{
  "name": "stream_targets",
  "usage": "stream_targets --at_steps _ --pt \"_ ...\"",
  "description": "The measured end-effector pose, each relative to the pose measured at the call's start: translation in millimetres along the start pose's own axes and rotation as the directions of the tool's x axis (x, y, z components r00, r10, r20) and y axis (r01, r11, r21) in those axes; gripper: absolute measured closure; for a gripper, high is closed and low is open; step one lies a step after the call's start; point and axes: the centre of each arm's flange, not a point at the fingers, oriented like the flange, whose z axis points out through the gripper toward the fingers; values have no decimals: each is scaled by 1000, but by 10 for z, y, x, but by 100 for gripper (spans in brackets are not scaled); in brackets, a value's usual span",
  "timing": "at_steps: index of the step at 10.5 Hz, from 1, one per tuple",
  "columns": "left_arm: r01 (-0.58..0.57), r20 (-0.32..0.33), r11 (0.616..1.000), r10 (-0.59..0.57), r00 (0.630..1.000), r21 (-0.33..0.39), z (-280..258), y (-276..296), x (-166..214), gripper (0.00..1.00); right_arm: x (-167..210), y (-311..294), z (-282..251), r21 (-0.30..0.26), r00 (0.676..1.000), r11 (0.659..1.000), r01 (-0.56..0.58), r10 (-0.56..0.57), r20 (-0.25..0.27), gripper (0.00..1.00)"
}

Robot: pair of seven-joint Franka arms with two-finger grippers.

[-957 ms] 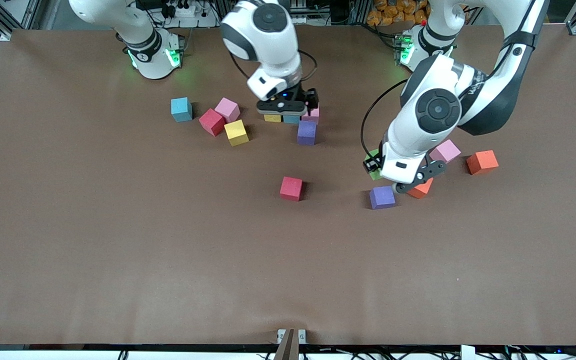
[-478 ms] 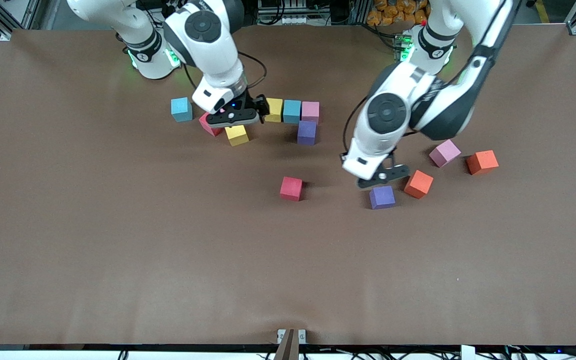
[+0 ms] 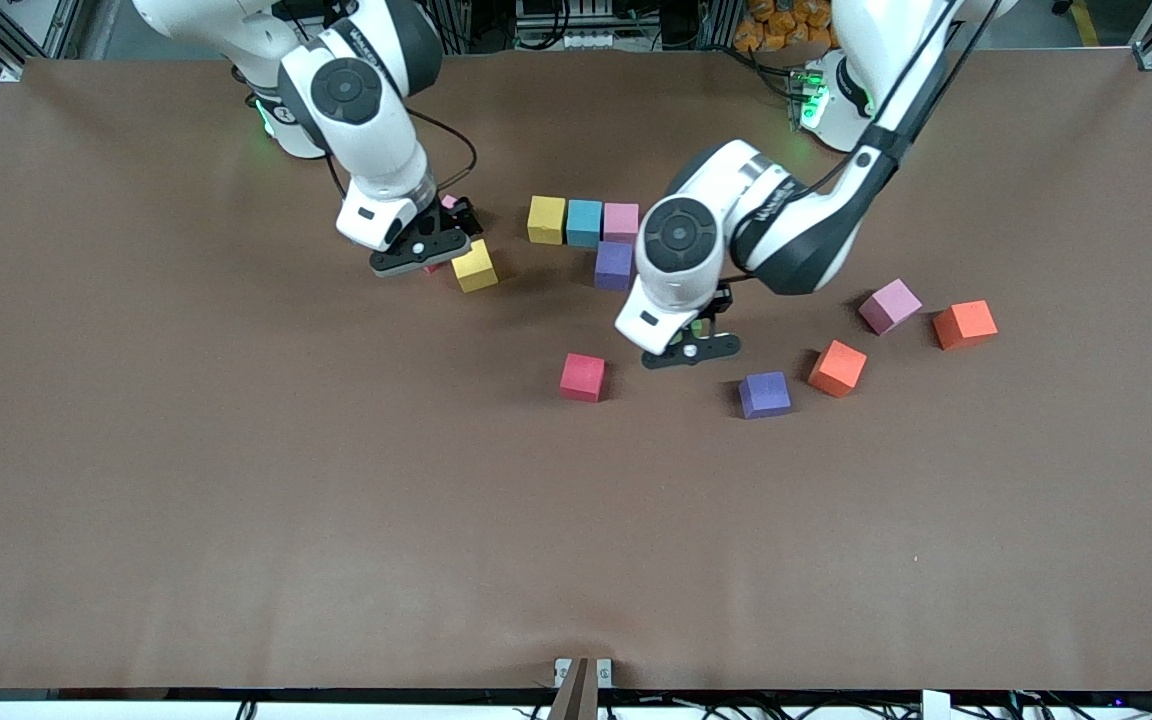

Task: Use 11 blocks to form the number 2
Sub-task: 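Reach the right gripper to the yellow block while the left gripper carries green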

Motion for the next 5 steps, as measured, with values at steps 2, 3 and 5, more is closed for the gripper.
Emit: stream_targets --at_steps 2,3,5 --pt "-37 -8 999 37 999 9 152 204 -68 39 -154 271 62 -8 998 999 53 -53 22 0" --pt "-50 -5 999 51 999 8 205 303 -99 39 -226 480 85 -10 996 997 81 -80 34 0" --pt "-69 -1 998 69 998 5 288 444 -141 39 -368 780 169 -10 993 994 106 -106 61 0"
